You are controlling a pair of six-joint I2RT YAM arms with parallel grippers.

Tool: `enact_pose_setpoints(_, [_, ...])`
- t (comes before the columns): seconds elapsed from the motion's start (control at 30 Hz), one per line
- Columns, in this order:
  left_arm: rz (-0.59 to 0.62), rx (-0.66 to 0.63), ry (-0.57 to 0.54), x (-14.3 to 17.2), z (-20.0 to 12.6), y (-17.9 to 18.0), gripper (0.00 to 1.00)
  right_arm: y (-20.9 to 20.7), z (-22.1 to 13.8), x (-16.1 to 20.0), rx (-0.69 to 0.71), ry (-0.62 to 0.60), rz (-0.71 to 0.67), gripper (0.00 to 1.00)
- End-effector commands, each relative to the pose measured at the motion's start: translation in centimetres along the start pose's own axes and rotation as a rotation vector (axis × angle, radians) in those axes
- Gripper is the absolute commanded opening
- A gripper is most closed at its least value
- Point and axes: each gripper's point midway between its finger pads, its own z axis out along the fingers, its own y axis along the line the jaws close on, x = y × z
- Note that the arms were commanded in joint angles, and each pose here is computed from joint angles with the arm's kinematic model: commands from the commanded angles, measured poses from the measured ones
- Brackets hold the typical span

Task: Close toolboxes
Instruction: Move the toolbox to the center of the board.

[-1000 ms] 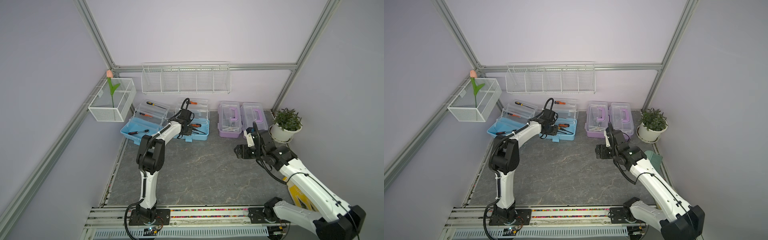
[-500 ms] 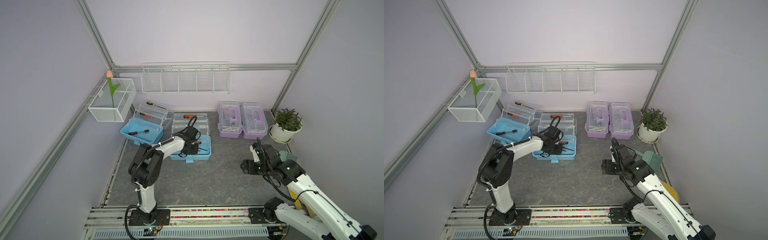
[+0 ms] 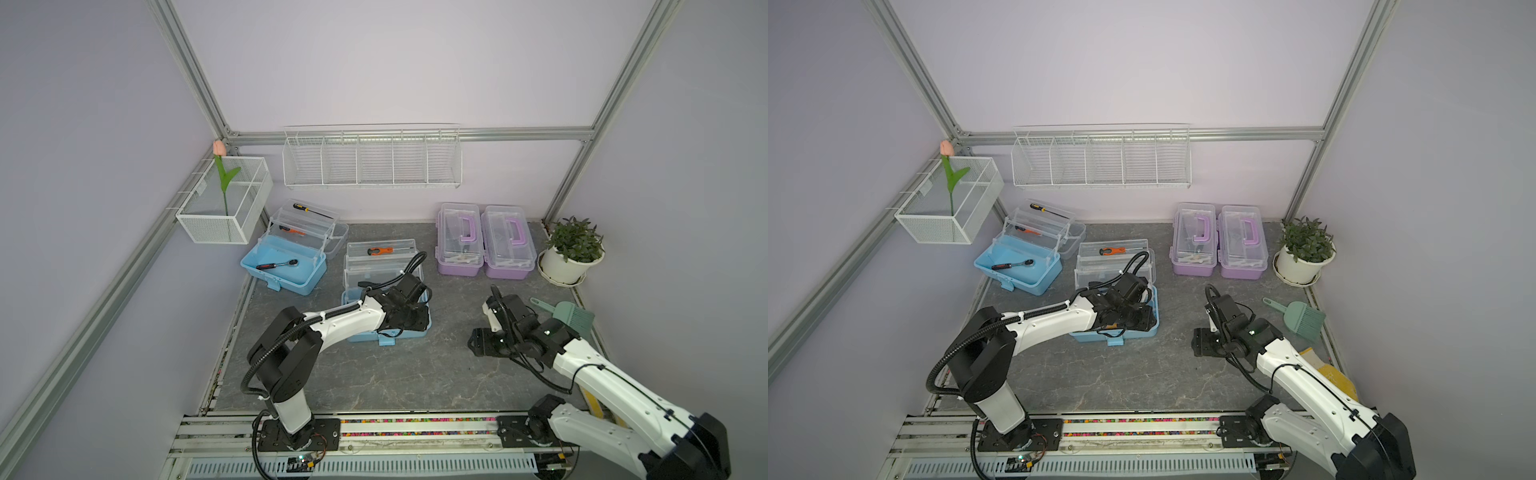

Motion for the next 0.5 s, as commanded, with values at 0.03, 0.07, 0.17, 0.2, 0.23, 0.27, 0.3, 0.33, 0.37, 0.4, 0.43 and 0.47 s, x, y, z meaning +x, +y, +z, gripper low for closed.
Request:
enact_pose_setpoints(0.03, [0.005, 0.171, -0.084, -3.2, -1.7, -5.3, 0.34, 2.0, 0.6, -0.6, -0.098, -0.014, 0.033, 0.7])
enact_pose_setpoints(0.07, [0.01, 0.182, -0.086, -3.7, -1.5, -5.7, 0.35, 1.6, 0.6, -0.5, -0.083, -0.016, 0.038, 0.68])
enact_pose_setpoints(0.17, [0.008, 0.187, -0.083, -4.6, 0.3, -6.3, 0.35, 0.7, 0.2, -0.2, -0.052, -0.01, 0.052, 0.66])
enact_pose_setpoints(0.2, [0.0, 0.212, -0.086, -5.1, 0.9, -6.9, 0.35, 0.4, 0.0, -0.1, -0.045, -0.015, 0.058, 0.66])
enact_pose_setpoints(0.23, [-0.001, 0.237, -0.088, -5.5, 1.5, -7.5, 0.36, 0.1, -0.2, 0.0, -0.04, -0.022, 0.064, 0.66])
enact_pose_setpoints(0.27, [-0.004, 0.257, -0.092, -6.1, 2.0, -8.1, 0.37, -0.1, -0.5, 0.0, -0.038, -0.031, 0.075, 0.65])
enact_pose_setpoints(0.3, [-0.005, 0.273, -0.103, -6.8, 2.3, -8.7, 0.38, -0.3, -0.7, 0.0, -0.037, -0.04, 0.081, 0.65])
enact_pose_setpoints(0.33, [-0.006, 0.286, -0.108, -7.2, 2.6, -9.2, 0.38, -0.4, -0.9, 0.0, -0.035, -0.046, 0.086, 0.65])
enact_pose_setpoints(0.37, [-0.002, 0.304, -0.115, -7.7, 2.7, -9.9, 0.39, -0.5, -1.1, 0.0, -0.03, -0.052, 0.087, 0.65])
enact_pose_setpoints(0.4, [0.009, 0.317, -0.119, -8.1, 2.6, -10.5, 0.39, -0.6, -1.3, -0.1, -0.026, -0.053, 0.086, 0.65])
enact_pose_setpoints(0.43, [0.016, 0.318, -0.126, -8.4, 2.3, -10.8, 0.39, -0.7, -1.4, -0.1, -0.018, -0.054, 0.08, 0.65])
enact_pose_setpoints(0.47, [0.029, 0.309, -0.143, -8.7, 1.7, -10.9, 0.39, -0.6, -1.4, -0.1, -0.015, -0.051, 0.069, 0.65])
